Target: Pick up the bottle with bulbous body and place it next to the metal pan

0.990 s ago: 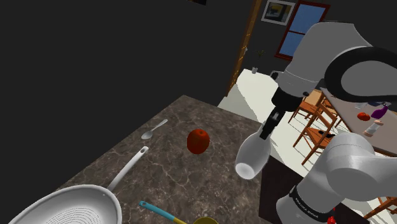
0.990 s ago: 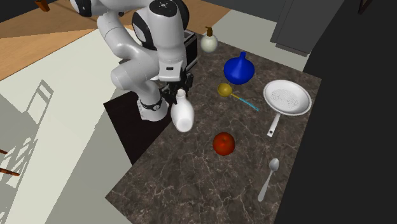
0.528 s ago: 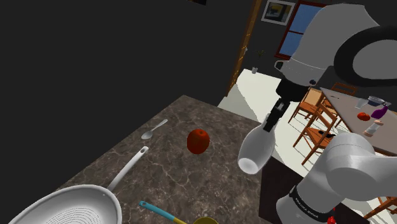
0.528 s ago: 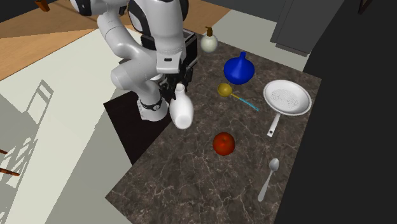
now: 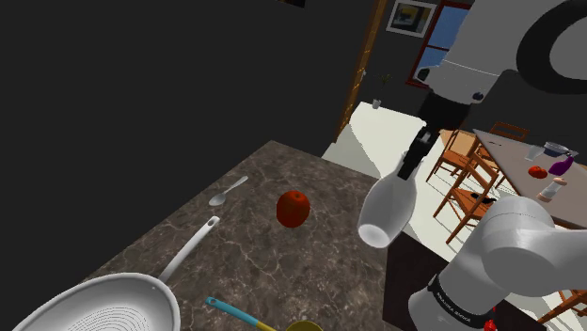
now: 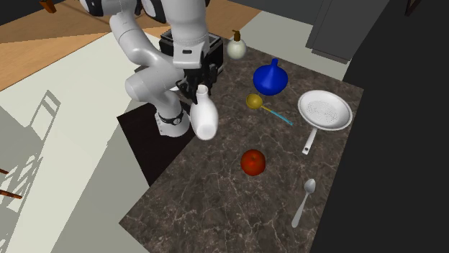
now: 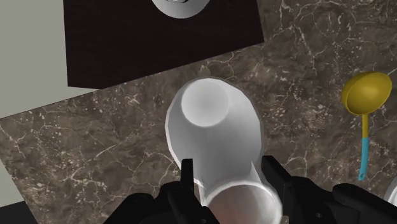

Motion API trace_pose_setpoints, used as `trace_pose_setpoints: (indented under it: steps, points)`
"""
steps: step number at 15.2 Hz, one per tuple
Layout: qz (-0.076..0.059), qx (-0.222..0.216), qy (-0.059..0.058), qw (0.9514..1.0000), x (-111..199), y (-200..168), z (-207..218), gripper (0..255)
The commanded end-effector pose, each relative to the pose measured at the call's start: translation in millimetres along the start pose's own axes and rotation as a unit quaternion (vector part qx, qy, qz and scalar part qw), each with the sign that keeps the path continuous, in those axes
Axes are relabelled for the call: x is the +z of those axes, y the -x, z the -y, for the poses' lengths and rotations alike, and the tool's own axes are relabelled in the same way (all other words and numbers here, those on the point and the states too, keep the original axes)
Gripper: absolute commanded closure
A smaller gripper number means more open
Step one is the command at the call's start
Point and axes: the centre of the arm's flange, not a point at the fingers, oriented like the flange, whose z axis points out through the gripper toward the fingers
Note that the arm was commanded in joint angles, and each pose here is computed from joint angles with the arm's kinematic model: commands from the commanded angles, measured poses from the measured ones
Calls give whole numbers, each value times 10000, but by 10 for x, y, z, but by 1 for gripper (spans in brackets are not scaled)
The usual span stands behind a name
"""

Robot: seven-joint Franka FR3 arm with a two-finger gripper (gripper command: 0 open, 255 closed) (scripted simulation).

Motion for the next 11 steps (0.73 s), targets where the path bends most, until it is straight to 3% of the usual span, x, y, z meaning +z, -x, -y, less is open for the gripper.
trace_pose_setpoints:
  steps: [1,11]
  points:
    - [-1,0,0,10000,-112,-4,1,255]
    - [-1,0,0,10000,-639,-31,-2,255]
